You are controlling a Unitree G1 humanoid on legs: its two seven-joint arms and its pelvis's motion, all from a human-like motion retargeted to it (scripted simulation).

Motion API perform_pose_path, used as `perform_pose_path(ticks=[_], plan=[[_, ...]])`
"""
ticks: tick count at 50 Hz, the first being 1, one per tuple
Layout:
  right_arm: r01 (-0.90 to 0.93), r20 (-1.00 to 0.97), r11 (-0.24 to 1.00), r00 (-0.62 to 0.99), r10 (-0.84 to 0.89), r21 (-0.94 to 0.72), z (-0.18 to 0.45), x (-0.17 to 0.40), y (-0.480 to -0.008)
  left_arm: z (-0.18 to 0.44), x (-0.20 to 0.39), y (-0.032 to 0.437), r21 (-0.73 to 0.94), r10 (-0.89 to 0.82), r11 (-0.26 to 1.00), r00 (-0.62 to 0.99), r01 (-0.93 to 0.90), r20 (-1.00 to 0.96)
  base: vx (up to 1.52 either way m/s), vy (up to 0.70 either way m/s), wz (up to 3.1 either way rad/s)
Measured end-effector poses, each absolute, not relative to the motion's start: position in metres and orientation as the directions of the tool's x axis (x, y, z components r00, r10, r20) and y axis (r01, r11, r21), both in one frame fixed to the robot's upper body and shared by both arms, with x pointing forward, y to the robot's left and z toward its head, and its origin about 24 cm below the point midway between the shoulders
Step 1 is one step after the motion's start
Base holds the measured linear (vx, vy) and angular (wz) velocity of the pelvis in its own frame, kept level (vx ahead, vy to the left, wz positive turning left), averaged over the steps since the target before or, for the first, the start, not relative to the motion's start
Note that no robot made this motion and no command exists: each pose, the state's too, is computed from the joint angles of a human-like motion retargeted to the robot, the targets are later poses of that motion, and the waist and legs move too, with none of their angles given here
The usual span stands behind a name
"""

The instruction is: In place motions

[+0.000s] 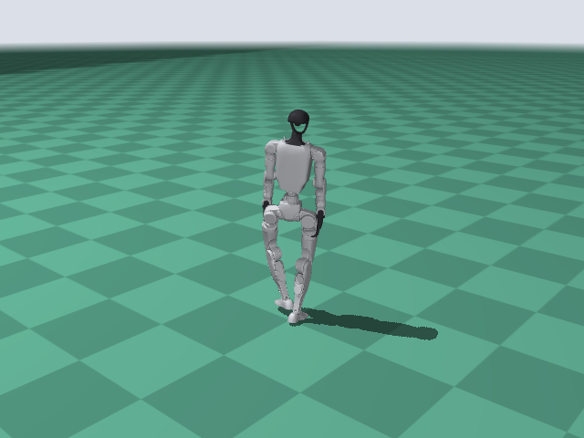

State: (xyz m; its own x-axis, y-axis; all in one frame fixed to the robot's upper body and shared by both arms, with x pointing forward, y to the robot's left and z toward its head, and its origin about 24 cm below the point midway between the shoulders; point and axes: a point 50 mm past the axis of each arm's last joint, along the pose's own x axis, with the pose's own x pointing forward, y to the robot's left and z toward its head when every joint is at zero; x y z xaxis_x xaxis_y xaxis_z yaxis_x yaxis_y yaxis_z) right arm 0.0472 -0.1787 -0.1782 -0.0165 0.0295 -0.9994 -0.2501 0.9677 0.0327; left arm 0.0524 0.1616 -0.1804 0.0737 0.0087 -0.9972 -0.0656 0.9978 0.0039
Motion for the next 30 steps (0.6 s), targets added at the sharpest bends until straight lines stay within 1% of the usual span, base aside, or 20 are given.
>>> perform_pose_path(ticks=[2,3,4,5,6,8,10,12,15,18,20,23,27,30], plan=[[-0.418,-0.957,0.901,0.197,0.215,0.116,-0.164,0.129,-0.134,-0.182,-0.01,0.16,0.037,0.013,0.979,-0.12,-0.203,-0.993,-0.07,-0.04,-2.73],[-0.494,-0.915,0.859,0.272,0.298,0.133,-0.151,0.161,-0.114,-0.18,-0.031,0.158,0.06,0.013,0.965,-0.181,-0.257,-0.983,-0.14,-0.16,-2.07],[-0.595,-0.84,0.796,0.372,0.395,0.111,-0.126,0.205,-0.089,-0.176,-0.056,0.156,0.082,-0.002,0.941,-0.248,-0.329,-0.969,-0.2,-0.28,-1.25],[-0.699,-0.733,0.714,0.462,0.5,0.047,-0.09,0.25,-0.062,-0.171,-0.084,0.153,0.111,-0.026,0.906,-0.316,-0.408,-0.949,-0.22,-0.48,-1.02],[-0.736,-0.647,0.676,0.534,0.545,-0.038,-0.062,0.275,-0.044,-0.166,-0.102,0.148,0.124,-0.05,0.884,-0.356,-0.45,-0.933,-0.19,-0.59,-1.03],[-0.75,-0.474,0.637,0.633,0.612,-0.178,-0.011,0.309,-0.018,-0.159,-0.127,0.146,0.156,-0.075,0.849,-0.408,-0.504,-0.91,-0.15,-0.63,-0.84],[-0.704,-0.271,0.659,0.711,0.649,-0.266,0.04,0.331,-0.003,-0.152,-0.146,0.15,0.18,-0.086,0.83,-0.44,-0.528,-0.894,-0.04,-0.43,-0.3],[-0.643,-0.099,0.712,0.758,0.645,-0.284,0.077,0.344,-0.005,-0.14,-0.174,0.151,0.18,-0.127,0.823,-0.483,-0.539,-0.866,0.18,-0.14,-0.25],[-0.627,-0.008,0.729,0.76,0.65,-0.276,0.099,0.352,-0.011,-0.127,-0.199,0.157,0.212,-0.153,0.793,-0.523,-0.572,-0.839,0.16,-0.08,0.66],[-0.636,-0.002,0.724,0.751,0.66,-0.268,0.105,0.354,-0.011,-0.129,-0.194,0.159,0.254,-0.139,0.757,-0.528,-0.602,-0.838,0.05,0.04,0.88],[-0.64,-0.026,0.736,0.758,0.652,-0.221,0.091,0.349,-0.008,-0.135,-0.183,0.16,0.276,-0.106,0.743,-0.514,-0.61,-0.851,0.16,0.37,0.63],[-0.652,-0.11,0.742,0.758,0.643,-0.16,0.057,0.335,-0.005,-0.15,-0.154,0.156,0.206,-0.095,0.762,-0.421,-0.614,-0.902,0.02,0.44,0.68],[-0.672,-0.325,0.729,0.723,0.609,-0.129,-0.006,0.304,-0.021,-0.165,-0.11,0.157,0.128,-0.06,0.835,-0.319,-0.536,-0.946,0.08,0.09,0.64],[-0.664,-0.569,0.742,0.648,0.506,-0.096,-0.075,0.253,-0.066,-0.176,-0.057,0.163,0.105,0.004,0.908,-0.24,-0.406,-0.971,0.14,0.11,1.16]])
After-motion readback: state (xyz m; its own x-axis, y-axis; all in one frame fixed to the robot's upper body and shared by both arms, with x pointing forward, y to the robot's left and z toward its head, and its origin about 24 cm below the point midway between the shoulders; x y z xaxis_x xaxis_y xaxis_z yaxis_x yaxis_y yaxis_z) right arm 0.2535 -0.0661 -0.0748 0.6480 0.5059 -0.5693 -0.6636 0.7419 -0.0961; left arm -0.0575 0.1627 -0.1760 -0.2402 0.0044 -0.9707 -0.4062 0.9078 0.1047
